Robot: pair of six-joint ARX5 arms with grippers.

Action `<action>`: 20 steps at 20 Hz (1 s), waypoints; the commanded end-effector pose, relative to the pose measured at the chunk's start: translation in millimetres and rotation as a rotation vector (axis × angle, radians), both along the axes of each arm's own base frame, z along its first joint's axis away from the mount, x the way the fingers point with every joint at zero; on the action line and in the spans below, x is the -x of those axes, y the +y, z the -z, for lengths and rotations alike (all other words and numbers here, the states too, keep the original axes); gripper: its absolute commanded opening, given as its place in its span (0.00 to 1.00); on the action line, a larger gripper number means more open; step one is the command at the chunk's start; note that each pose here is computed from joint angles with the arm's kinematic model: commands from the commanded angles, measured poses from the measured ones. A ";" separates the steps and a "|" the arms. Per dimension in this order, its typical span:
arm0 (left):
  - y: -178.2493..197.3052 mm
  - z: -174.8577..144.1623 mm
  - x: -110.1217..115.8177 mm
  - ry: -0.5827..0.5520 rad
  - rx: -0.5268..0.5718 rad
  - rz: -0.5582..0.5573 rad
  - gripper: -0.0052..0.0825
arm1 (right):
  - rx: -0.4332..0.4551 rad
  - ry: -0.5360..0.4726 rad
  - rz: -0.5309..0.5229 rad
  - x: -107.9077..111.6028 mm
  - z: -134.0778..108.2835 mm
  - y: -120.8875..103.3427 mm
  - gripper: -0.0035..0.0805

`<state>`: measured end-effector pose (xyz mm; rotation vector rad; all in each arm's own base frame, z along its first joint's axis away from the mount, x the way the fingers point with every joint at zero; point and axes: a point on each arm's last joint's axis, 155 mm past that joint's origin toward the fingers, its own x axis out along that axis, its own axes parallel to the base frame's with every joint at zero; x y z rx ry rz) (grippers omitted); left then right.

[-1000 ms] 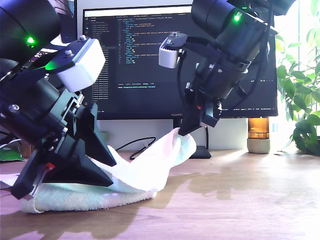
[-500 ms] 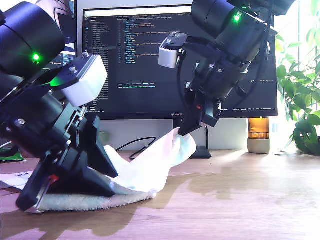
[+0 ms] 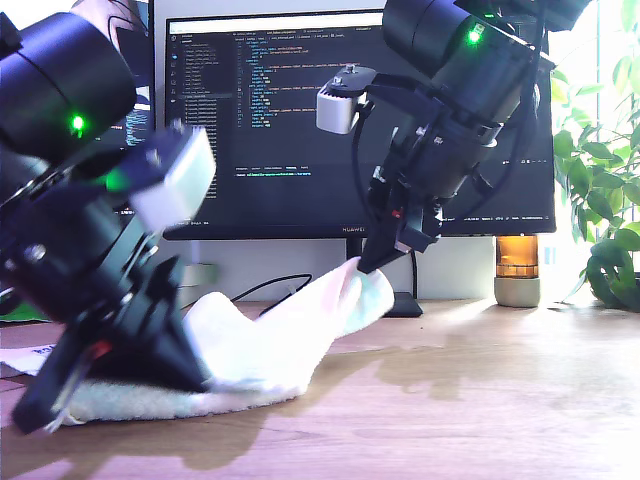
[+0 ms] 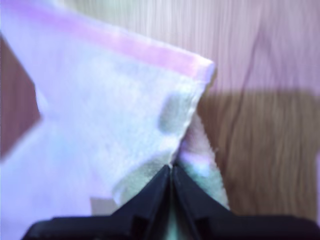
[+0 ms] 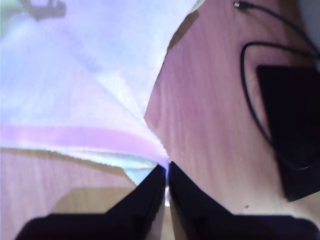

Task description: Fold the tea towel to a neat square and place it to the right

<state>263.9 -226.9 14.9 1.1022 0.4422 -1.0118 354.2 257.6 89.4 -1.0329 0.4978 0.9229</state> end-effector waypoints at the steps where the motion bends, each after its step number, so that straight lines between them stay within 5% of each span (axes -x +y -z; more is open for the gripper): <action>1: 6.4 -1.1 -0.8 0.018 -0.017 -0.045 0.03 | -0.003 0.015 -0.009 3.8 1.8 4.8 0.03; 5: 15.5 -6.2 9.3 0.096 -0.026 -0.102 0.03 | -0.023 0.069 -0.057 21.4 6.6 17.6 0.03; 13: 17.6 -65.9 11.3 0.029 0.075 -0.133 0.03 | -0.051 0.178 -0.102 53.0 15.1 34.5 0.03; 20: 60.0 -42.9 19.9 0.118 -0.054 -0.237 0.03 | -0.048 0.248 -0.146 77.8 22.0 44.8 0.03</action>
